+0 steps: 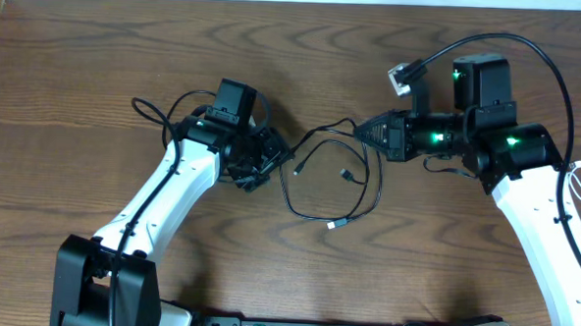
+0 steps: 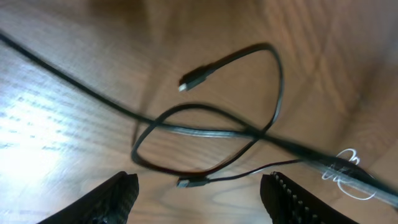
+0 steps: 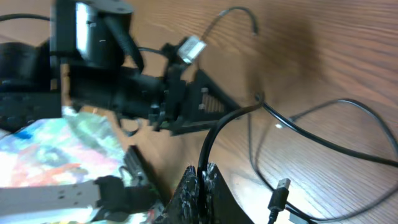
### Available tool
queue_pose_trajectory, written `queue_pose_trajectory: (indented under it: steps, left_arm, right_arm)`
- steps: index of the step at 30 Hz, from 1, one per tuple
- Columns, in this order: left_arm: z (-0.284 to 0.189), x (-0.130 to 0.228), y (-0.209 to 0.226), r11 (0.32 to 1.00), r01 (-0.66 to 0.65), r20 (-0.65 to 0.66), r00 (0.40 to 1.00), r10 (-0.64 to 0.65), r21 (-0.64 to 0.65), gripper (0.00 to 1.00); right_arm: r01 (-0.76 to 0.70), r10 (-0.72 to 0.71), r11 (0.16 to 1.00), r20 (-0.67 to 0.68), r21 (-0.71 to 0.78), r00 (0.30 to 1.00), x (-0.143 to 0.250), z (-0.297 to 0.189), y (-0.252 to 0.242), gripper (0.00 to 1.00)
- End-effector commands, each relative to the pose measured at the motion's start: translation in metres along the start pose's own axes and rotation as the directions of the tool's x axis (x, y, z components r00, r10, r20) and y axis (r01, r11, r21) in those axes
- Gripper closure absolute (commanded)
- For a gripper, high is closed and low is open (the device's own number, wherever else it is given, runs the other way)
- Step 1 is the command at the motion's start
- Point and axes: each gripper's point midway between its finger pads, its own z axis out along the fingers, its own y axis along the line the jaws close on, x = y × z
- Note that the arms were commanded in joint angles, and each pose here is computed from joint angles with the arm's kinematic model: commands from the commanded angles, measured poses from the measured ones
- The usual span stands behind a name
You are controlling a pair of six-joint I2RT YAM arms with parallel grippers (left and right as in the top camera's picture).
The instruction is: Untangle cables
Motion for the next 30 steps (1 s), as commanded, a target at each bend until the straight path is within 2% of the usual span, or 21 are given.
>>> queue_pose_trajectory:
  steps: [1, 6, 11, 14, 15, 16, 18, 19, 21, 28, 30]
  left_arm:
    - [0.001, -0.002, -0.005, 0.999, 0.024, 0.0, 1.0, -0.024, 0.022, 0.32]
    - [0.001, -0.009, -0.016, 0.998, 0.0, 0.027, 1.0, -0.002, 0.065, 0.32]
    - [0.0, -0.014, -0.023, 0.995, -0.032, 0.049, 0.998, 0.027, 0.095, 0.31]
    - [0.0, -0.014, -0.024, 0.983, -0.163, 0.063, 0.985, 0.158, 0.089, 0.46]
    - [0.0, -0.014, -0.024, 0.972, -0.217, 0.066, 0.975, 0.212, 0.085, 0.47]
    - [0.0, -0.013, -0.024, 0.952, -0.297, 0.071, 0.954, 0.292, 0.078, 0.47]
    - [0.001, -0.01, -0.023, 0.868, -0.493, 0.075, 0.869, 0.488, 0.058, 0.46]
    - [0.002, -0.009, -0.022, 0.847, -0.529, 0.072, 0.848, 0.525, 0.053, 0.46]
    - [0.003, -0.006, -0.02, 0.756, -0.654, 0.066, 0.756, 0.651, 0.038, 0.46]
    - [0.004, -0.016, -0.01, 0.599, -0.799, 0.072, 0.595, 0.801, -0.055, 0.34]
    - [0.004, -0.016, -0.01, 0.583, -0.811, 0.071, 0.579, 0.812, -0.057, 0.33]
  right_arm:
    - [0.056, -0.058, 0.981, -0.003, -0.184, 0.998, -0.002, -0.006, 0.036, 0.99]
    - [0.107, -0.112, 0.937, 0.005, -0.331, 0.994, -0.003, -0.013, 0.062, 0.99]
    - [0.113, -0.121, 0.922, 0.002, -0.371, 0.993, -0.002, -0.016, 0.069, 0.99]
    - [0.114, -0.122, 0.922, 0.003, -0.371, 0.993, -0.002, -0.016, 0.069, 0.99]
    - [0.116, -0.123, 0.921, 0.004, -0.371, 0.992, -0.002, -0.016, 0.069, 0.99]
    - [0.117, -0.124, 0.921, 0.004, -0.371, 0.992, -0.002, -0.016, 0.069, 0.99]
    - [0.117, -0.124, 0.921, 0.004, -0.371, 0.992, -0.002, -0.016, 0.069, 0.99]
    - [0.117, -0.124, 0.921, 0.004, -0.371, 0.992, -0.002, -0.016, 0.069, 0.99]
    - [0.116, -0.123, 0.921, 0.004, -0.371, 0.992, -0.002, -0.016, 0.069, 0.99]
    - [0.12, -0.126, 0.921, 0.007, -0.371, 0.992, -0.003, -0.016, 0.07, 0.99]
    - [0.123, -0.129, 0.92, 0.009, -0.371, 0.992, -0.003, -0.016, 0.07, 0.99]
